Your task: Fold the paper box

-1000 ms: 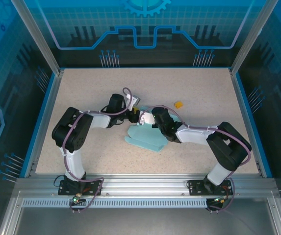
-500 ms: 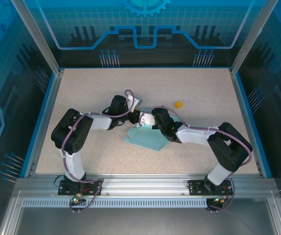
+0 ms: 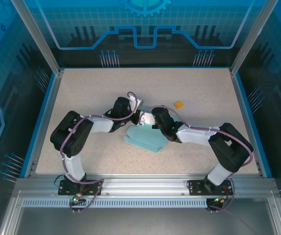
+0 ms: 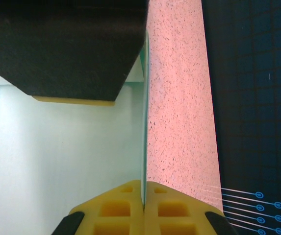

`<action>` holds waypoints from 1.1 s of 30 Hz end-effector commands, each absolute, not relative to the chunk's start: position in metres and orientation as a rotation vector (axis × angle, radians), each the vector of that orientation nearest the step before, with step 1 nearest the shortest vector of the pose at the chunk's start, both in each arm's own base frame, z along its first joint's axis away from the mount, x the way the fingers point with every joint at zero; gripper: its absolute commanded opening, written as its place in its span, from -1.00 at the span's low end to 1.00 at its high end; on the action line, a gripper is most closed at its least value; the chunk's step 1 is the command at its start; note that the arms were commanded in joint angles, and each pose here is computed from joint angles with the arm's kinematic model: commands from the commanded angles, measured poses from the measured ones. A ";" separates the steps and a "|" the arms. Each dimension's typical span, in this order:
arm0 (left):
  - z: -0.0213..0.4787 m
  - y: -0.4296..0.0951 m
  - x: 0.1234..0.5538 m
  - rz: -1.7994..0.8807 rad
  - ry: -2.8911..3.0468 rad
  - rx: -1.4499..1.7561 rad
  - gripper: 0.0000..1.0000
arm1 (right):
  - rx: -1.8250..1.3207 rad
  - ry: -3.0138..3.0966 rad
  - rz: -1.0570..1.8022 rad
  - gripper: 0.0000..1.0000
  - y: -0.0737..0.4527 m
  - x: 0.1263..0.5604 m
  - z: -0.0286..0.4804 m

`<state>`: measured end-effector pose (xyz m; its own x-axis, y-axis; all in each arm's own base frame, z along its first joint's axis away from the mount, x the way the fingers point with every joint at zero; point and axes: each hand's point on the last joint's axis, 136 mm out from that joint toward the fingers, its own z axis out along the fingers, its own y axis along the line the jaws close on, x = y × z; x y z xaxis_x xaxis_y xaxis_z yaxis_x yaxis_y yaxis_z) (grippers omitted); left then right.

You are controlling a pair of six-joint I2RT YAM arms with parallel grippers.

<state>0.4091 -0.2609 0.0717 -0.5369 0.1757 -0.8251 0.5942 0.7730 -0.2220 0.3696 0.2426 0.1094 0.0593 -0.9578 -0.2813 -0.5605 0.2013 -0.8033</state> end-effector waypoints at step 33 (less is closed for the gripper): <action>0.051 -0.134 0.449 0.305 2.172 0.056 -0.84 | -1.487 1.631 -0.555 -1.00 0.240 0.346 0.116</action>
